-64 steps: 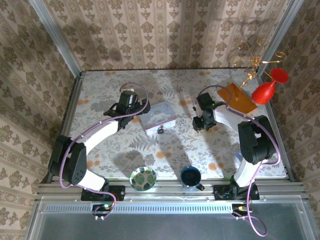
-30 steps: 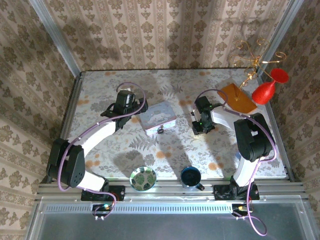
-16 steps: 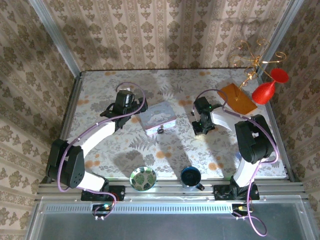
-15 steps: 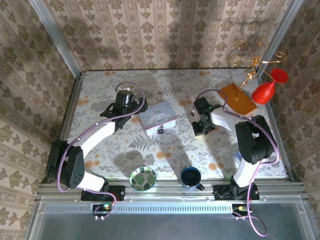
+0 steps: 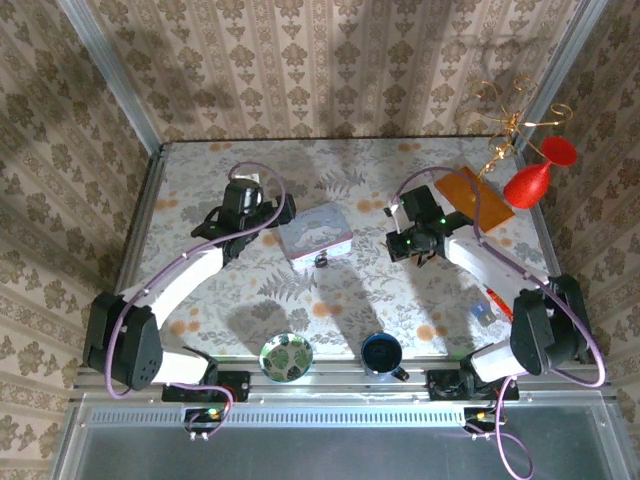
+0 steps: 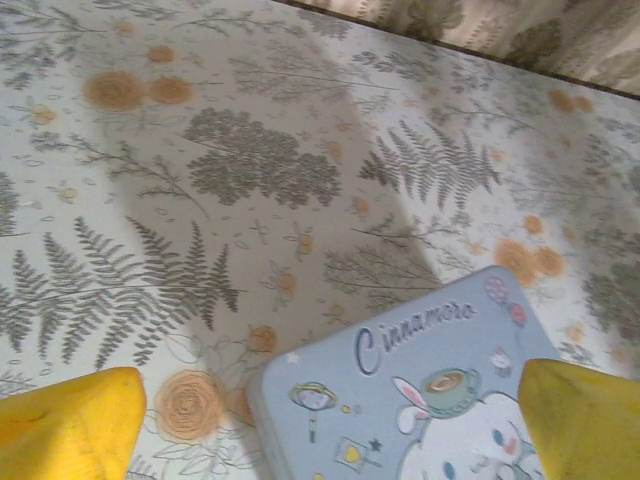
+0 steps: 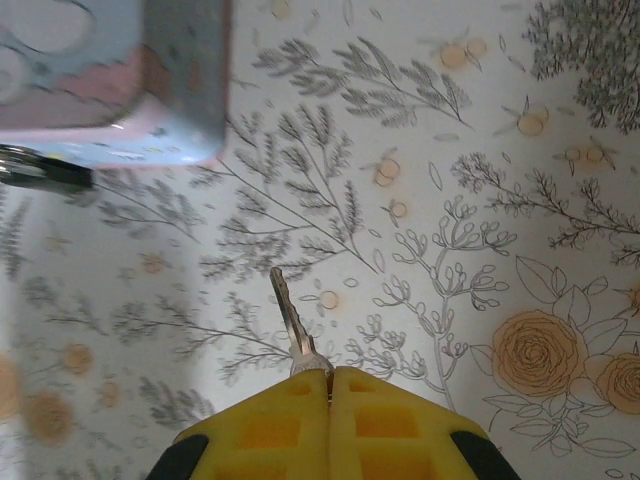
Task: Unlock the padlock with the key
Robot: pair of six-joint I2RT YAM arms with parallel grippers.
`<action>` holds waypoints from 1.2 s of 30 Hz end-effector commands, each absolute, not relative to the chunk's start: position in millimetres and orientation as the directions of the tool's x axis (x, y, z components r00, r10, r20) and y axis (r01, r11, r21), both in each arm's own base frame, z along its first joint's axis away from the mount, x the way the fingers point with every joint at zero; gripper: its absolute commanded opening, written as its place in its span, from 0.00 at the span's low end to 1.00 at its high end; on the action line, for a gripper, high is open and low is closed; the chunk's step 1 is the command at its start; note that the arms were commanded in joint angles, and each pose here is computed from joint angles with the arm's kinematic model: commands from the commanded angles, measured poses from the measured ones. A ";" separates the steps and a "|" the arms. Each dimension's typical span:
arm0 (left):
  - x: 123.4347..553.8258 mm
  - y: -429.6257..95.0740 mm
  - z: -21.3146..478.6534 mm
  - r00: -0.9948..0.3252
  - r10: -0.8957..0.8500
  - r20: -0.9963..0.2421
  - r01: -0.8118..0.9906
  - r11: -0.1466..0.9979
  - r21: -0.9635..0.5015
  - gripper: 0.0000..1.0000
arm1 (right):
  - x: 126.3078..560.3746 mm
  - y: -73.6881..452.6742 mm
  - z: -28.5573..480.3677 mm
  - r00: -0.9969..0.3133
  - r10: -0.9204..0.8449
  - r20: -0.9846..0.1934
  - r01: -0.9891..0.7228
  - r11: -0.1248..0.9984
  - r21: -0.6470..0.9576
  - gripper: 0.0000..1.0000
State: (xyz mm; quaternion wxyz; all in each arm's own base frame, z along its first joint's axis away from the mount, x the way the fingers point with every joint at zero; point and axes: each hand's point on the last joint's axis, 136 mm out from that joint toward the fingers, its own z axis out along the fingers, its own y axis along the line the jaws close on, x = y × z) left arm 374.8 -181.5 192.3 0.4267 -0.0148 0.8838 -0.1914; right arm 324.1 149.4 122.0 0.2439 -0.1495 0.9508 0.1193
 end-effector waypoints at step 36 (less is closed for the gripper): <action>292.3 -336.0 303.5 -0.651 -0.112 -0.751 0.718 0.229 -0.657 0.59 | 323.7 246.9 280.4 -0.536 0.276 -0.798 -0.571 0.577 0.584 0.00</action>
